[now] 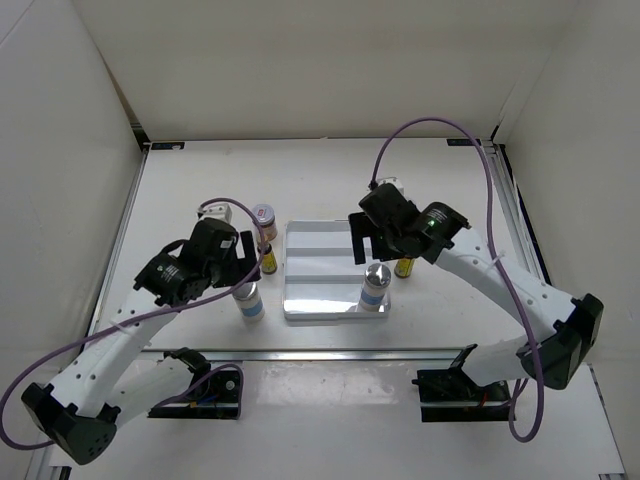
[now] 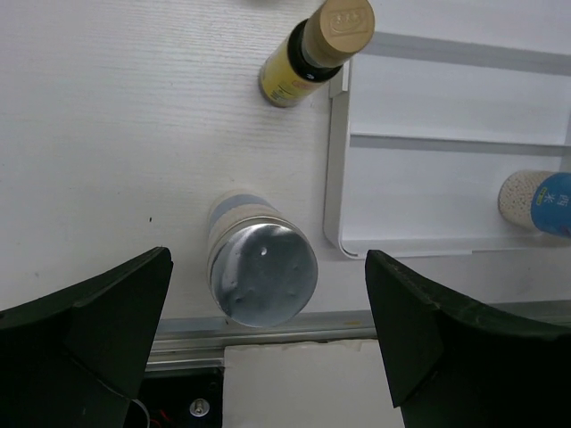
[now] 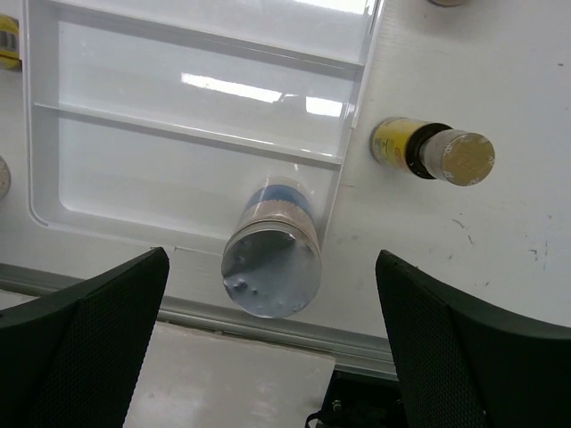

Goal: Organize the condiment bottles

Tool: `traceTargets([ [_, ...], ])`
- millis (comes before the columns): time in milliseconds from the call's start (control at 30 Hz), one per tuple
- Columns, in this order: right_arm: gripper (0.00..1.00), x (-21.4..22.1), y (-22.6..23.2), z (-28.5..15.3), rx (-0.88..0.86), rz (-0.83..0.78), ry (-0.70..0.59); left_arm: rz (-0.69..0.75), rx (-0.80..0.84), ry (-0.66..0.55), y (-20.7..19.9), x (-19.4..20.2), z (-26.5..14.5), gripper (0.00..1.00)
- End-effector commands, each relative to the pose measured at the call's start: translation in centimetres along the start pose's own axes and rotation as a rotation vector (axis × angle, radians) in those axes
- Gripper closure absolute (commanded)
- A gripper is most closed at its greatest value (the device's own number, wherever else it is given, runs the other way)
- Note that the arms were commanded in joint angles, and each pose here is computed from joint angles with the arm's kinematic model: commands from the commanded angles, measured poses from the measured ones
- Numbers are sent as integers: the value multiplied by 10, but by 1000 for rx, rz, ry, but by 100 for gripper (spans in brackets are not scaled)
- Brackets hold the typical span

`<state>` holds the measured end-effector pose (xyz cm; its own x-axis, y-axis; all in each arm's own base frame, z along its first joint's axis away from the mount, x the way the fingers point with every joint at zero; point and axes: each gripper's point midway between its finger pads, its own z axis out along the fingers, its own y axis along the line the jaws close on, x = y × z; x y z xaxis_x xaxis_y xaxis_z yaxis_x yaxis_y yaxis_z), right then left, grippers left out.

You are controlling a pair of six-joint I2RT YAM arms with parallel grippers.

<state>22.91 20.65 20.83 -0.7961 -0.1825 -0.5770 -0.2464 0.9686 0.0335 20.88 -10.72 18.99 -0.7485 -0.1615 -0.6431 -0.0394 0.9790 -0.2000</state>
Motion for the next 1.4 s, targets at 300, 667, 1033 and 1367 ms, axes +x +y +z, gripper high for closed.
traceTargets([
  [300, 0, -17, -14, -22, 30, -7, -108, 70, 5, 65, -19, 24, 6, 0],
  [667, 0, -8, -24, -23, 50, -27, -112, 35, -114, 133, -6, 52, 22, 0],
  [1033, 0, -1, -23, -19, 40, -24, -87, -64, -230, -30, 22, 28, -5, 0],
  [1367, 0, -1, -23, -19, 40, -24, -87, 21, -330, 131, 20, 59, 25, 0],
])
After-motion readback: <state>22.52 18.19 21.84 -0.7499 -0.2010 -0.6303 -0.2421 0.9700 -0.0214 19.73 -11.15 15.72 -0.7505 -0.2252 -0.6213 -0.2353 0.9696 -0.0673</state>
